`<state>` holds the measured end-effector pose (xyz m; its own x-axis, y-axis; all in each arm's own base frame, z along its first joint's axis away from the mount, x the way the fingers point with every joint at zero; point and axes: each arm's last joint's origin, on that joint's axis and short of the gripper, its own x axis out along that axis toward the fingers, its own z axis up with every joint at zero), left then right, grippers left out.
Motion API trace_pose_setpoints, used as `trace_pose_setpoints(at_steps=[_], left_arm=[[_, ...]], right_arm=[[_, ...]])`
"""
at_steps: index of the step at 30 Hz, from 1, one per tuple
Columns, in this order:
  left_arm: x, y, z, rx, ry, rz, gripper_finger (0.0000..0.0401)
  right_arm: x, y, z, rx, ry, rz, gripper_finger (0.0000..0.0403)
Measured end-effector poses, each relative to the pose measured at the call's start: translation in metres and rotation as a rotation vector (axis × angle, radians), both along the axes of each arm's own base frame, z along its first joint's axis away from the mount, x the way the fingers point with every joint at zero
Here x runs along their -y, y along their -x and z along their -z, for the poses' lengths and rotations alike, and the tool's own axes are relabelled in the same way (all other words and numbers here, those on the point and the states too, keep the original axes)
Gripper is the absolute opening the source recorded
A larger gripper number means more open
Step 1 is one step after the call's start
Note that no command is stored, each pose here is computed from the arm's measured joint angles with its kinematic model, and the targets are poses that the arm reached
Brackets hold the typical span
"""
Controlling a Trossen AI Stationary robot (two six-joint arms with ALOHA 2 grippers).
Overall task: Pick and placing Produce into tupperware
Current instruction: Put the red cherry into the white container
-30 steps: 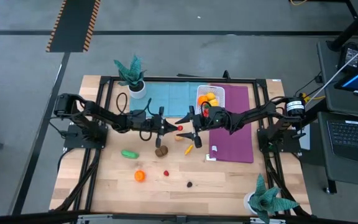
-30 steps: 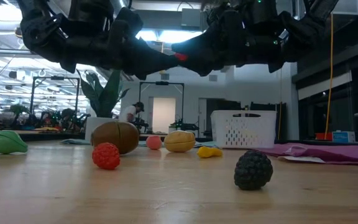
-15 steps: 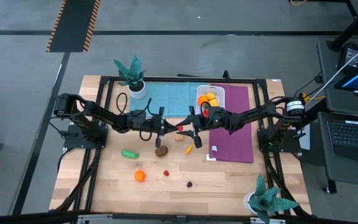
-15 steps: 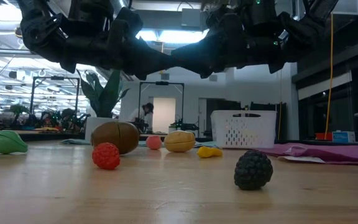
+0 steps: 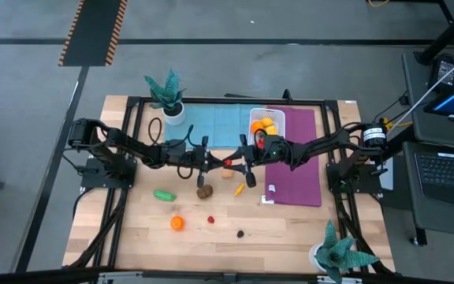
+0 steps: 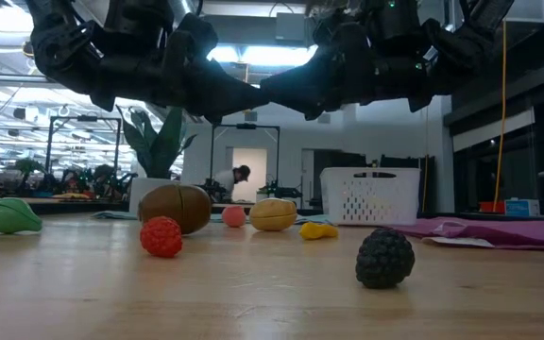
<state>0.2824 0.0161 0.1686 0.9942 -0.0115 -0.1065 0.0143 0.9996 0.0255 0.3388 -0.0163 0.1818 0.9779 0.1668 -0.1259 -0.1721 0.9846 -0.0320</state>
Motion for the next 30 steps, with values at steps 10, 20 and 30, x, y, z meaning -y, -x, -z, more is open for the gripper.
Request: trace_pose_setpoints(at_steps=[10, 20, 30], left_arm=[[0.004, 0.000, 0.000, -0.001, 0.004, 0.010, 0.0023], [0.006, 0.000, 0.001, -0.005, 0.001, 0.019, 0.0085], [0.007, 0.022, -0.028, -0.073, -0.026, 0.019, 0.0107]], right_arm=[[0.000, 0.000, 0.000, 0.000, 0.000, -0.006, 0.0105], [0.000, 0.000, 0.000, 0.001, -0.002, -0.004, 0.0105], [0.010, 0.001, 0.000, -0.007, -0.033, 0.028, 0.0108]])
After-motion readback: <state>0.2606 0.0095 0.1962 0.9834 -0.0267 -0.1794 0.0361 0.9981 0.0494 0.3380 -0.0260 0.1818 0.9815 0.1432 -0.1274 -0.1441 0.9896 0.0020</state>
